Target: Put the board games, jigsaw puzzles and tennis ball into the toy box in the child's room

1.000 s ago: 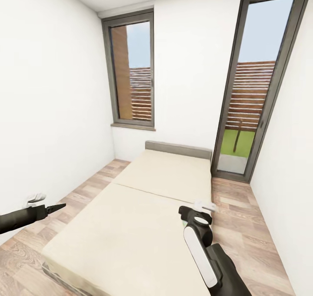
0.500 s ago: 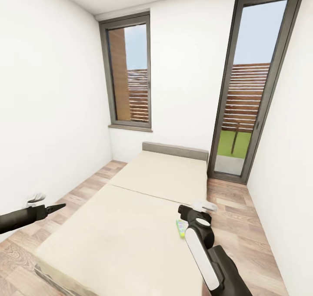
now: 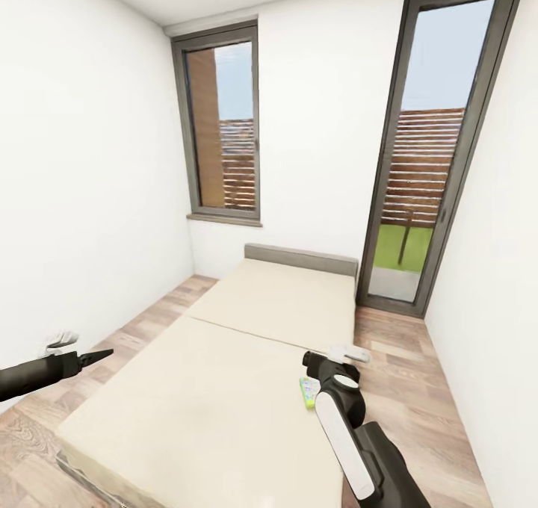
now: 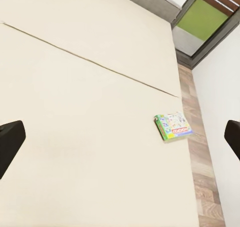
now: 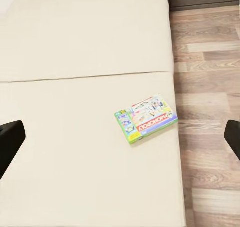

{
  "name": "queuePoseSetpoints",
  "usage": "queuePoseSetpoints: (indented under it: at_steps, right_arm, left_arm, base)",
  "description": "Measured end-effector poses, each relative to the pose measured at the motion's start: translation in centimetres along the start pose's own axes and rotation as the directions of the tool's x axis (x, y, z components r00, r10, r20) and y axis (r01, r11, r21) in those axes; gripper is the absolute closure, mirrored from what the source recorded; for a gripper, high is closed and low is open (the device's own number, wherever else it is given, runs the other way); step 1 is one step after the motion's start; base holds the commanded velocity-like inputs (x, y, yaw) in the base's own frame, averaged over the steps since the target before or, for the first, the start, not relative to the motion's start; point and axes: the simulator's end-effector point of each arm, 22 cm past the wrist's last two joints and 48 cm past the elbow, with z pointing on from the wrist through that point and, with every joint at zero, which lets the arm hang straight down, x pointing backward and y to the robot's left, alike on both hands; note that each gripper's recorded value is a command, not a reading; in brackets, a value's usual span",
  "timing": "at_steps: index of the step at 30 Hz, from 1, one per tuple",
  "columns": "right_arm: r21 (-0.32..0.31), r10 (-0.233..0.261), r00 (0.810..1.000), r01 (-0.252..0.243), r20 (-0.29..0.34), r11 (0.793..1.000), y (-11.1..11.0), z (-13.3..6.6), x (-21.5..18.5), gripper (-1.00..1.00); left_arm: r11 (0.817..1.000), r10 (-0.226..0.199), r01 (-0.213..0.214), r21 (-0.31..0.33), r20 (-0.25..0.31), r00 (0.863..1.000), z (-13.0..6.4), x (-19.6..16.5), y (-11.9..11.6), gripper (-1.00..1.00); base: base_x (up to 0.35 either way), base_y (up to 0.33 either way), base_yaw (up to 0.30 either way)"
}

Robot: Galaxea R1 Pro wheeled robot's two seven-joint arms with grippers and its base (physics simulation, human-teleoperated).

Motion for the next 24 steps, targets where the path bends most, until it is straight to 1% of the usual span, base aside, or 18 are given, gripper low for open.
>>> queuePoseSetpoints:
  at_steps: [4,13,24]
  right_arm:
    - [-0.006,-0.004,1.000,0.004,-0.001,1.000,0.35,-0.13,0.08,-1.00]
    - [-0.007,-0.009,1.000,0.009,-0.005,1.000,0.44,-0.13,0.22,-1.00]
    - [-0.006,-0.010,1.000,0.010,-0.005,1.000,0.50,-0.15,0.23,-1.00]
  left_arm:
    - [1.000,0.000,0.000,-0.001,0.001,1.000,-0.03,-0.01,0.03,-1.00]
    - [1.000,0.000,0.000,0.000,0.001,1.000,-0.03,-0.03,0.01,-1.00]
    - [1.000,0.000,0.000,0.000,0.002,1.000,-0.04,-0.04,0.01,-1.00]
  base:
    - [0.000,-0.124,0.249]
    - [0.000,-0.195,0.282]
    - [0.000,-0.036,0.291]
